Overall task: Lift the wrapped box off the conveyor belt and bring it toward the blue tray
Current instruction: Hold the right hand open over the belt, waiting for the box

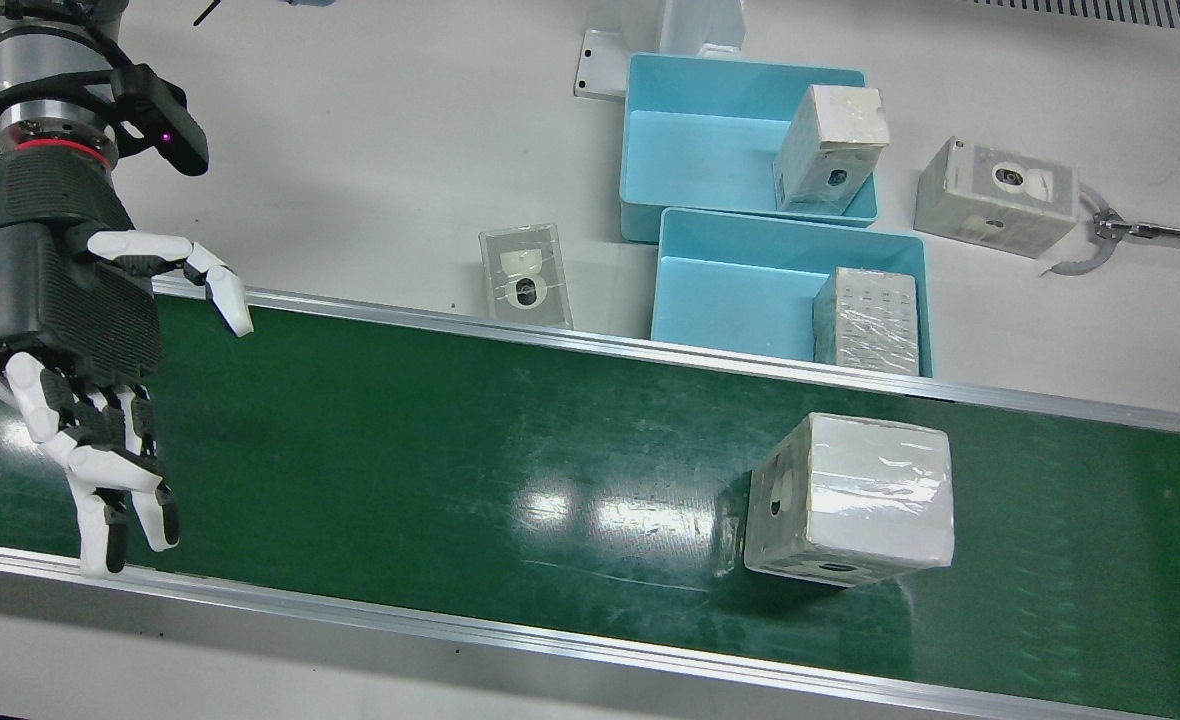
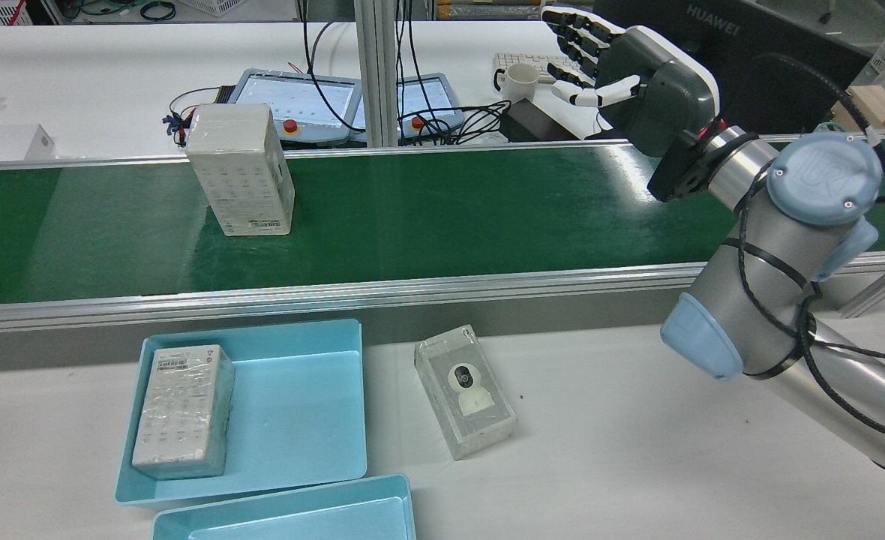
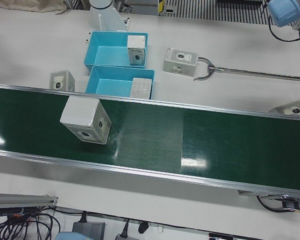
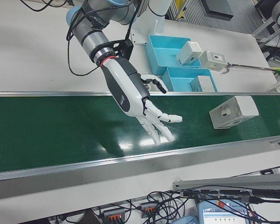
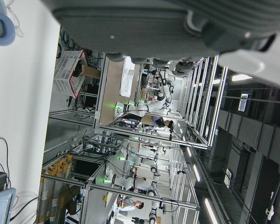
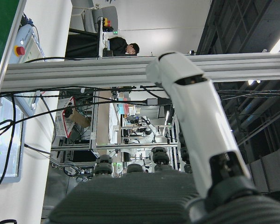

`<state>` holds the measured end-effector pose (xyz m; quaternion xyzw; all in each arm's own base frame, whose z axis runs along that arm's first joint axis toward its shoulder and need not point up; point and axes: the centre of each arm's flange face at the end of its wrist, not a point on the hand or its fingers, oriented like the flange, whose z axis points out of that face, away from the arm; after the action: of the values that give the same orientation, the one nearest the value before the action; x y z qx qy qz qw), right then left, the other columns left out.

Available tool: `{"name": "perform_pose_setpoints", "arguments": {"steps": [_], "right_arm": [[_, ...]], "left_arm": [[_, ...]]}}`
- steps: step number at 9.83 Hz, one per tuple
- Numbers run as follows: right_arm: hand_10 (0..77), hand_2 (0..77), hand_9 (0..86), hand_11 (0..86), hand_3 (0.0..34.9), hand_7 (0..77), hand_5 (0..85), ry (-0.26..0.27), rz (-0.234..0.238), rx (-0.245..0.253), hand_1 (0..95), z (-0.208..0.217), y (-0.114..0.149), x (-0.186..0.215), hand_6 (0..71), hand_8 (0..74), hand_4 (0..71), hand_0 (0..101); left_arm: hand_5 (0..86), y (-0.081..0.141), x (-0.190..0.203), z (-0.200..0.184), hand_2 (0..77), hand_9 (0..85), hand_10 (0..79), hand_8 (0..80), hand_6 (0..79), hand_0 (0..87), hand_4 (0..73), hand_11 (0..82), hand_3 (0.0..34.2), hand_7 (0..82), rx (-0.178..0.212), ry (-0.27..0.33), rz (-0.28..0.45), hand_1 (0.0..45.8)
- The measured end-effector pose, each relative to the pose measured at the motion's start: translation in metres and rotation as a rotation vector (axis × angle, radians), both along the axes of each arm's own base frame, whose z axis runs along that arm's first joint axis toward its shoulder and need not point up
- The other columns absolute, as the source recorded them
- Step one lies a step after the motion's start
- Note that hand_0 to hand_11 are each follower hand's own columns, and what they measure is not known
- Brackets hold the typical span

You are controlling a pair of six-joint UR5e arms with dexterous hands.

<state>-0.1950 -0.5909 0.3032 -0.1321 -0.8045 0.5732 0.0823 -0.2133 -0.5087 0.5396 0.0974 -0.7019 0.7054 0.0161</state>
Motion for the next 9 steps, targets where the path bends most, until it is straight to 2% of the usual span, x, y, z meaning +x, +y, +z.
{"name": "perform_pose_setpoints", "arguments": {"steps": [2, 3, 7, 8, 9], "right_arm": [[3.3, 36.5, 1.1, 7.6, 10.2, 0.0, 24.0, 0.001, -0.002, -0.001, 26.2, 0.001, 0.0008, -0.001, 0.0, 0.0, 11.5, 56], [3.3, 35.5, 1.1, 7.6, 8.6, 0.5, 24.0, 0.002, -0.003, -0.002, 29.5, 0.0014, 0.0009, -0.0021, 0.0, 0.0, 12.5, 56], [3.3, 35.5, 1.1, 7.6, 8.6, 0.5, 24.0, 0.004, -0.005, -0.006, 29.5, 0.003, -0.0002, -0.0049, 0.0, 0.0, 12.0, 57], [3.3, 35.5, 1.1, 7.6, 9.0, 0.5, 24.0, 0.003, -0.003, -0.005, 29.5, 0.0027, 0.0002, -0.0034, 0.0, 0.0, 12.5, 57], [3.3, 35.5, 1.1, 7.6, 11.3, 0.0, 21.3, 0.003, 0.001, -0.003, 31.1, 0.0015, 0.0001, -0.0001, 0.0, 0.0, 10.4, 58]], "left_arm": [[0.5, 0.0, 0.0, 0.0, 1.1, 0.0, 0.5, 0.5, 0.5, 0.0, 0.5, 0.0, 0.0, 0.5, 0.0, 0.0, 0.0, 0.0], [0.5, 0.0, 0.0, 0.0, 1.1, 0.0, 0.5, 0.5, 0.5, 0.0, 0.5, 0.0, 0.0, 0.5, 0.0, 0.0, 0.0, 0.0], [0.5, 0.0, 0.0, 0.0, 1.1, 0.0, 0.5, 0.5, 0.5, 0.0, 0.5, 0.0, 0.0, 0.5, 0.0, 0.0, 0.0, 0.0], [0.5, 0.0, 0.0, 0.0, 1.1, 0.0, 0.5, 0.5, 0.5, 0.0, 0.5, 0.0, 0.0, 0.5, 0.0, 0.0, 0.0, 0.0], [0.5, 0.0, 0.0, 0.0, 1.1, 0.0, 0.5, 0.5, 0.5, 0.0, 0.5, 0.0, 0.0, 0.5, 0.0, 0.0, 0.0, 0.0]]}}
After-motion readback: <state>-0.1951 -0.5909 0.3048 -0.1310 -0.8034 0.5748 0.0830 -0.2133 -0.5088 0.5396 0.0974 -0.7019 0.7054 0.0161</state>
